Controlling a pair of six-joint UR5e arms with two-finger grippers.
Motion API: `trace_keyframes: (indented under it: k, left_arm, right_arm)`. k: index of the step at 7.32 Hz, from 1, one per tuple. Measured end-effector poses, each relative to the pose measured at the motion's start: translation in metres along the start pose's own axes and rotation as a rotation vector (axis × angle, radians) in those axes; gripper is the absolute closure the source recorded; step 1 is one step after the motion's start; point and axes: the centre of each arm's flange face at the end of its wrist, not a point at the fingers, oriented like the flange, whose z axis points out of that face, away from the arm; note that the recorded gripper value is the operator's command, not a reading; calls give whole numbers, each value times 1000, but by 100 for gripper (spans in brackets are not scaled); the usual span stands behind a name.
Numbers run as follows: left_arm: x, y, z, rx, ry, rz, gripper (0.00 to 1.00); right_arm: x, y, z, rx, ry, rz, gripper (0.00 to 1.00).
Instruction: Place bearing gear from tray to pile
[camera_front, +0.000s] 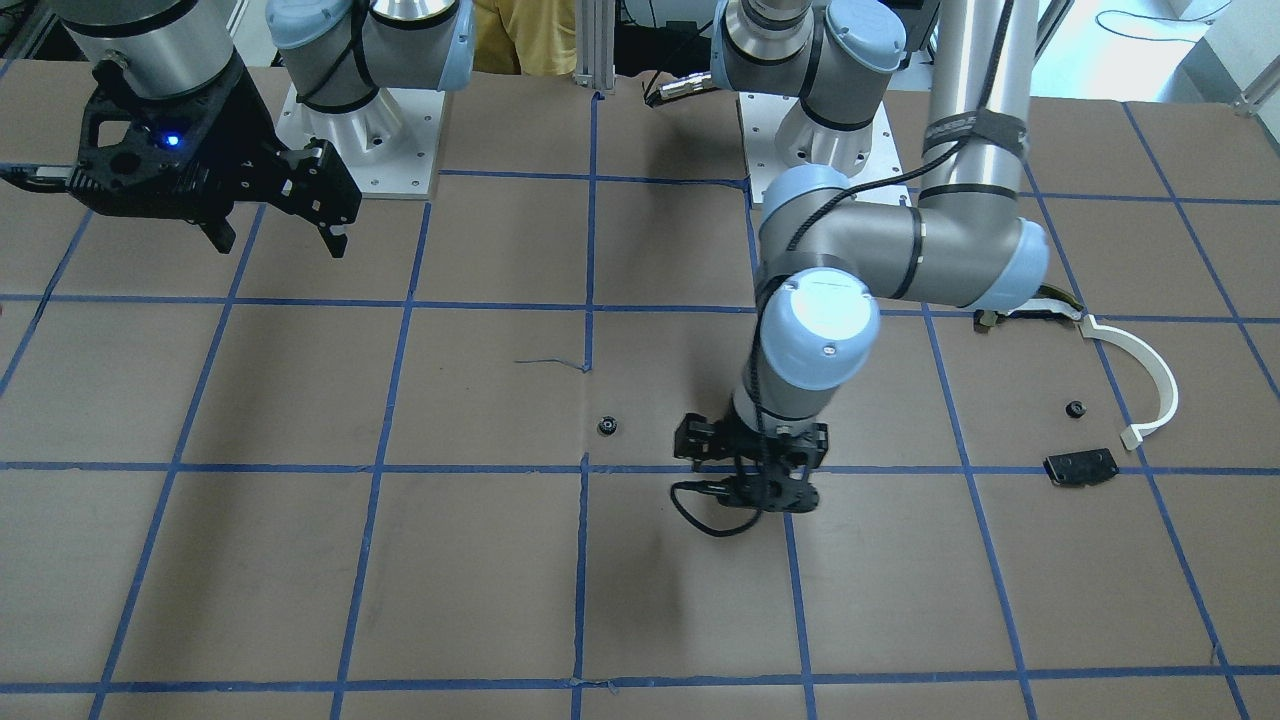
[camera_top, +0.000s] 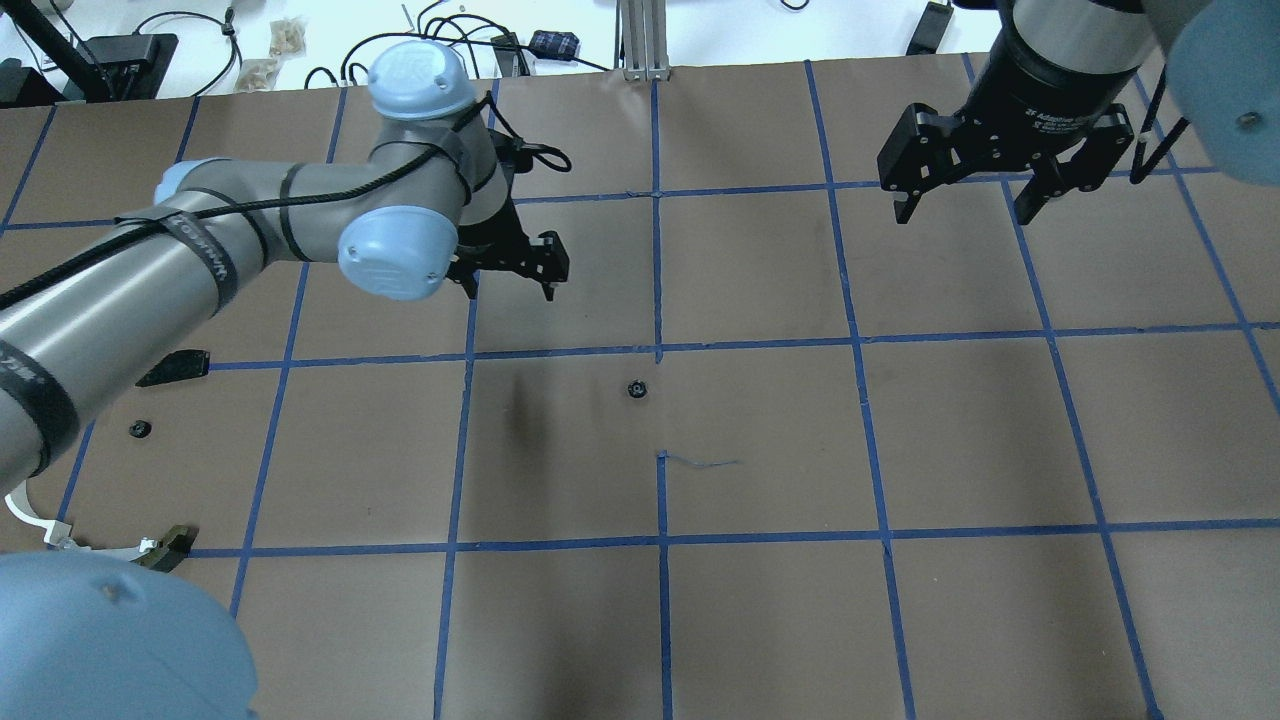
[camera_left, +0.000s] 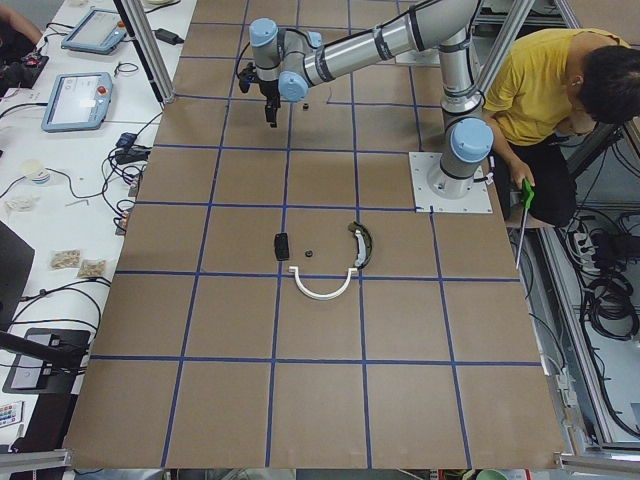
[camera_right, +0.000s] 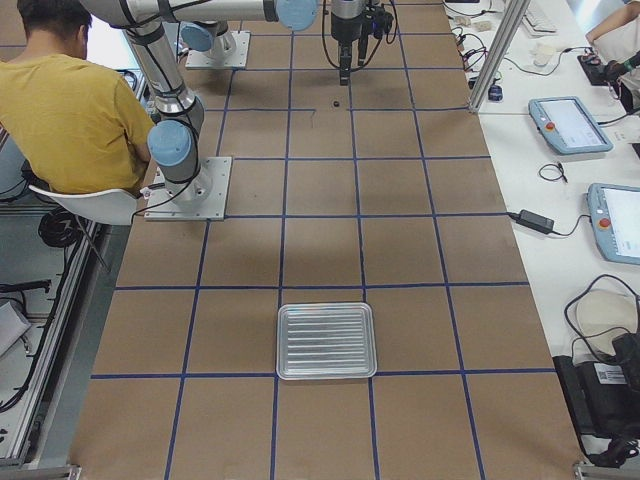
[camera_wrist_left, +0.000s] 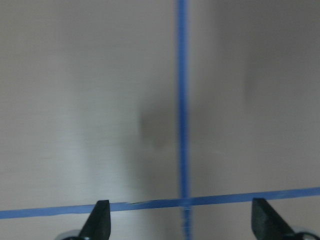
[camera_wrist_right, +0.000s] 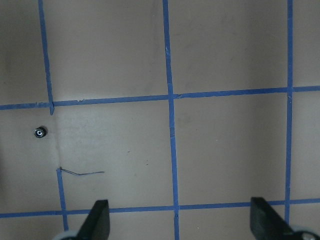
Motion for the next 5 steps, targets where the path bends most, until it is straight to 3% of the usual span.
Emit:
trace_keyframes:
  k: [5]
  left_arm:
    - [102,36,54,-73,8,49,2]
  right_arm:
    - [1,4,7,-19,1,-1,0]
